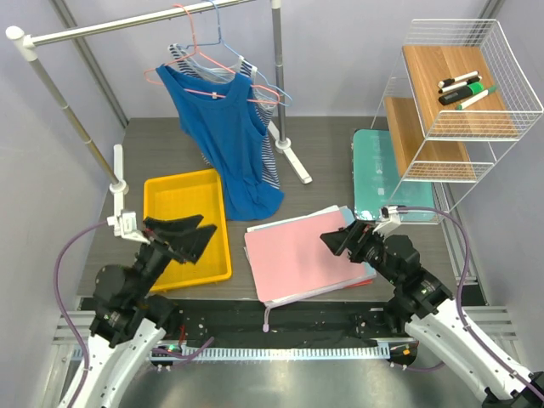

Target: Remove the tank top from the hanger

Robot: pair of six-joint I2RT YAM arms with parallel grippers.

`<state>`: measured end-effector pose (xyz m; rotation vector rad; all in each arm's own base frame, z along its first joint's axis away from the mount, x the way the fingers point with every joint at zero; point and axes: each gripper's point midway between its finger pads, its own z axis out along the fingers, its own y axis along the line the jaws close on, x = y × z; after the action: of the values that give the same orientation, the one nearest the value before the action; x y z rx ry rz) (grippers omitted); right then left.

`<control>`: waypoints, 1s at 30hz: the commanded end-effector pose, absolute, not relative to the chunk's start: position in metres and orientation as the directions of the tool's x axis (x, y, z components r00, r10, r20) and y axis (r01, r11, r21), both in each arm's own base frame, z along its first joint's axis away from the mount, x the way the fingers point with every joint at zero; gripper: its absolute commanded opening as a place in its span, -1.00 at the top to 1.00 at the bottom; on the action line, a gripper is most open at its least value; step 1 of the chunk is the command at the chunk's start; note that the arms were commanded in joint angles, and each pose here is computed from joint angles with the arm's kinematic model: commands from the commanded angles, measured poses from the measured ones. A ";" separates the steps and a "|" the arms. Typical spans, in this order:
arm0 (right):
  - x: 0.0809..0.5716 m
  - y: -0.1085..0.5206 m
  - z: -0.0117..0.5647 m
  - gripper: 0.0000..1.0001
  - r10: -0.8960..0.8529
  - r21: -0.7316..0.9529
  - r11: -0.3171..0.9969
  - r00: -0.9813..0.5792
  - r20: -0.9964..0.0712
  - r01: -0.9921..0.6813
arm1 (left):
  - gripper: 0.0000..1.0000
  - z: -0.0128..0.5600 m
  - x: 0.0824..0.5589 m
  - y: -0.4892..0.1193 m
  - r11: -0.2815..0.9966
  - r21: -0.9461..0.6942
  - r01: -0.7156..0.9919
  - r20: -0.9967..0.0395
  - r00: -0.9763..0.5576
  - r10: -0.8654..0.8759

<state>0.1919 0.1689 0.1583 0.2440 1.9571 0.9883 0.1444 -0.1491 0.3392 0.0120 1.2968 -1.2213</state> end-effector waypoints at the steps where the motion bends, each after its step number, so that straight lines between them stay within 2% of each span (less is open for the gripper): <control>1: 0.201 0.149 0.162 -0.99 0.486 0.639 0.755 -0.527 -0.697 -0.149 | -1.00 0.255 0.181 -0.108 0.622 -0.778 0.090 -0.604 -0.381 -0.700; 3: 0.201 0.151 0.174 -0.99 0.476 0.635 0.754 -0.525 -0.705 -0.170 | -0.99 0.243 0.177 -0.112 0.698 -0.711 0.080 -0.648 -0.459 -0.607; 4: 0.199 0.154 0.180 -1.00 0.470 0.638 0.746 -0.529 -0.707 -0.189 | -1.00 0.247 0.172 -0.116 0.721 -0.680 0.132 -0.679 -0.485 -0.551; 8: 0.183 0.170 0.211 -0.99 0.403 0.629 0.689 -0.530 -0.746 -0.361 | -1.00 0.254 0.168 -0.125 0.734 -0.650 0.198 -0.706 -0.516 -0.486; 12: 0.183 0.175 0.232 -0.99 0.329 0.553 0.695 -0.479 -0.813 -0.460 | -1.00 0.260 0.175 -0.099 0.809 -0.579 0.102 -0.750 -0.455 -0.480; 14: 0.189 0.178 0.246 -1.00 0.308 0.530 0.707 -0.472 -0.826 -0.468 | -1.00 0.256 0.178 -0.091 0.851 -0.523 0.058 -0.762 -0.479 -0.435; 16: 0.203 0.188 0.240 -0.88 0.242 0.499 0.733 -0.509 -0.826 -0.462 | -0.99 0.255 0.180 -0.094 0.860 -0.507 0.059 -0.760 -0.500 -0.414; 20: 0.233 0.205 0.276 -0.85 0.224 0.472 0.743 -0.488 -0.843 -0.475 | -1.00 0.249 0.189 -0.113 0.843 -0.529 0.101 -0.734 -0.553 -0.394; 26: 0.287 0.222 0.321 -0.98 0.220 0.416 0.812 -0.445 -0.868 -0.410 | -1.00 0.238 0.188 -0.143 0.815 -0.552 0.176 -0.670 -0.675 -0.309; 30: 0.316 0.236 0.353 -1.00 0.223 0.379 0.828 -0.377 -0.899 -0.414 | -1.00 0.239 0.185 -0.153 0.809 -0.541 0.229 -0.652 -0.721 -0.233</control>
<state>0.2901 0.2310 0.3002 -0.1424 1.9761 0.7407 0.1894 -0.1371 0.2225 -0.1447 2.2343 -0.7066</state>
